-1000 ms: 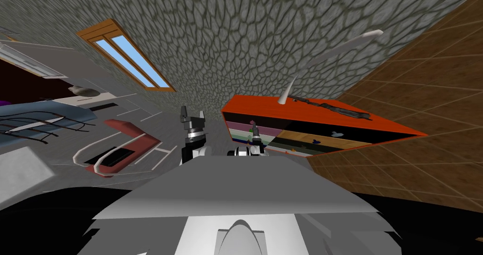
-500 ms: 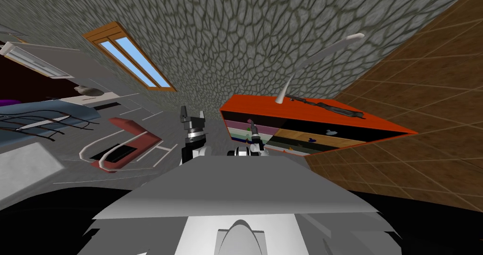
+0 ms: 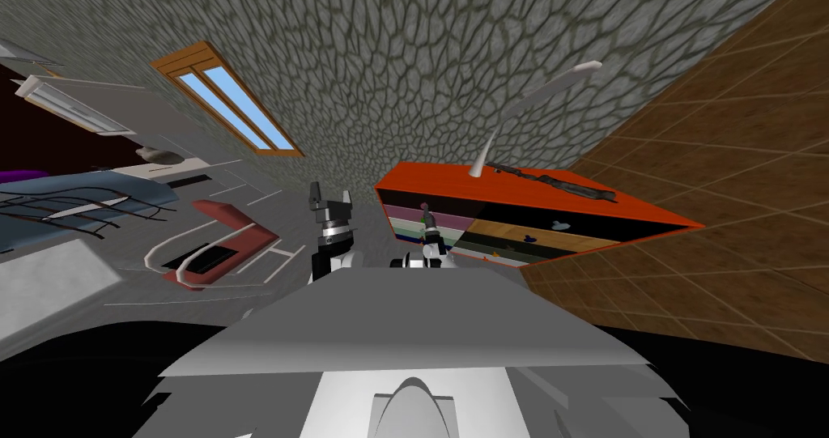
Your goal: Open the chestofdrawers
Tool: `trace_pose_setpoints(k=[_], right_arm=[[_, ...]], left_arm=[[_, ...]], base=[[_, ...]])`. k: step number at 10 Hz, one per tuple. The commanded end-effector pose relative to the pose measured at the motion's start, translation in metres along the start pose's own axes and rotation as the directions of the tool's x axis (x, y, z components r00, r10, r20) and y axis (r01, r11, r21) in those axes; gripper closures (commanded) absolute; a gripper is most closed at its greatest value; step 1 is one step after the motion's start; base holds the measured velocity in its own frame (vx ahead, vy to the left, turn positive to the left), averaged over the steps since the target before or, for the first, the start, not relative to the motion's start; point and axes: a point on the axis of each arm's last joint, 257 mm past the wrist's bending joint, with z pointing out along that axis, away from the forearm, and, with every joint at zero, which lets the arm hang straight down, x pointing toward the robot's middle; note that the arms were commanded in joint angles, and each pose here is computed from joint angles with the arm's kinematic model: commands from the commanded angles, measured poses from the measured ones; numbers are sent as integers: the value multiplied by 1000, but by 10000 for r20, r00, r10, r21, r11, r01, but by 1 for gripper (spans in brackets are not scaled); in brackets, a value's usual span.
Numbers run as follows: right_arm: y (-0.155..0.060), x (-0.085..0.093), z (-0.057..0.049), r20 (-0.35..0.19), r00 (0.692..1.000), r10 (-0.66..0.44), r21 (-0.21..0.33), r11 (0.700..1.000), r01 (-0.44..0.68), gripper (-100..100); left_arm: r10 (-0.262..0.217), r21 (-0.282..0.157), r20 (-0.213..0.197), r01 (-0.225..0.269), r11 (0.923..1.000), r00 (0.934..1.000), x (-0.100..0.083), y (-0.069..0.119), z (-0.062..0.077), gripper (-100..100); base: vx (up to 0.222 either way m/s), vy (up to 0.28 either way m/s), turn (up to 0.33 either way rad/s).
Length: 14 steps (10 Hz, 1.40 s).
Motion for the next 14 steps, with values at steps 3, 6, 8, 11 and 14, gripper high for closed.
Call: trace_pose_setpoints(k=[3,6,8,11,14], right_arm=[[-9,-3,11,29,10000,56,26,10000,-56,-100],[-9,-7,9,74,10000,18,35,10000,-19,100],[-15,-11,12,100,9999,41,75,10000,-41,100],[-13,-14,12,192,9998,10,-36,10000,-9,100],[-22,-18,12,217,9998,40,88,10000,-42,100]], left_arm=[[1,-1,1,-1,10000,10000,0,0,0,0],[-1,0,0,1,10000,10000,0,0,0,0],[-3,2,0,3,10000,10000,0,0,0,0],[-4,2,0,4,10000,10000,0,0,0,0],[-3,2,0,3,10000,10000,0,0,0,0]], base=[[50,-15,-20],[-50,10,0],[-170,11,-30],[-166,28,-21],[-151,22,-18]])
